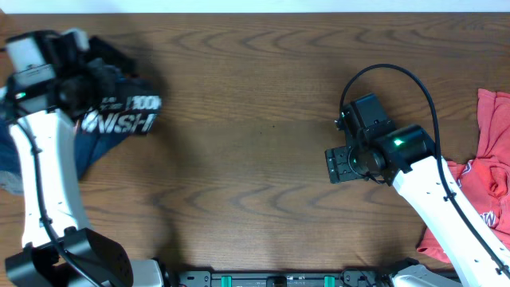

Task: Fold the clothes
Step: 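Place the black bundle on the navy stack with the left gripper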

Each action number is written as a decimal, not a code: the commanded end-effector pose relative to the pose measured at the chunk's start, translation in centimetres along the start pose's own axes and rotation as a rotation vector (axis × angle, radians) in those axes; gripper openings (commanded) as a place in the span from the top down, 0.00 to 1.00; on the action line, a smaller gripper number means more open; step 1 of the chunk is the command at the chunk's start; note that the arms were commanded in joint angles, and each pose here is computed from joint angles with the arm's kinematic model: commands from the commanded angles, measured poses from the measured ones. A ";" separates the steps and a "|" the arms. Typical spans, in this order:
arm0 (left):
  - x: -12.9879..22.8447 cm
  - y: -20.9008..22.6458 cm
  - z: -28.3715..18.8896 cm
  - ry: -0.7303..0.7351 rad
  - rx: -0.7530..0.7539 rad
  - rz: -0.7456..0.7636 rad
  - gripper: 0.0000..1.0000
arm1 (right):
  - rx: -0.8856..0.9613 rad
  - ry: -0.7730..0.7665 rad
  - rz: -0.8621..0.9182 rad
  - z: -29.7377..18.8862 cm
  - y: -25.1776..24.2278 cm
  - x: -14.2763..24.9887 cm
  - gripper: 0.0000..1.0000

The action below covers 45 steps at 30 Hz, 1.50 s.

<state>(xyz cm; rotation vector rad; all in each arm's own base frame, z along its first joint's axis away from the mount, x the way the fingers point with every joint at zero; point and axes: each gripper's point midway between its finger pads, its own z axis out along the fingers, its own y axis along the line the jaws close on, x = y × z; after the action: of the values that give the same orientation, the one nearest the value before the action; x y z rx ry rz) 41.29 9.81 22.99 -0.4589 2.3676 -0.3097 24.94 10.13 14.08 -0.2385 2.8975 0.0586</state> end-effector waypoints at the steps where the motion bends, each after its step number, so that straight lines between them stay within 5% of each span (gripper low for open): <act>1: -1.5 1.8 -1.8 -0.061 -0.030 -0.073 0.94 | 0.005 -0.023 -0.001 -0.6 -0.3 -0.4 0.21; 22: -5.0 10.1 -1.2 -0.206 -0.323 -0.137 0.94 | 0.016 -0.026 0.000 -0.6 -0.5 -0.4 0.19; 31: -4.9 20.5 1.2 -0.240 -0.485 -0.301 0.92 | 0.017 -0.019 0.000 -0.6 -0.6 -0.2 0.18; 37: -2.3 25.1 1.6 -0.187 -0.474 -0.447 0.40 | 0.018 -0.021 -0.005 -0.6 -0.6 -0.3 0.16; 45: -4.8 22.5 -1.0 -0.277 -0.226 -0.470 0.34 | 0.036 -0.024 -0.011 -0.6 -0.9 -0.3 0.13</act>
<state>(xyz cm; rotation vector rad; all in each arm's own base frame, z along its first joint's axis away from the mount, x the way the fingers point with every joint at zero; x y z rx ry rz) 37.05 34.08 14.46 -1.2168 2.0858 -0.0172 24.89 9.81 14.05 -0.2523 2.8984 0.0313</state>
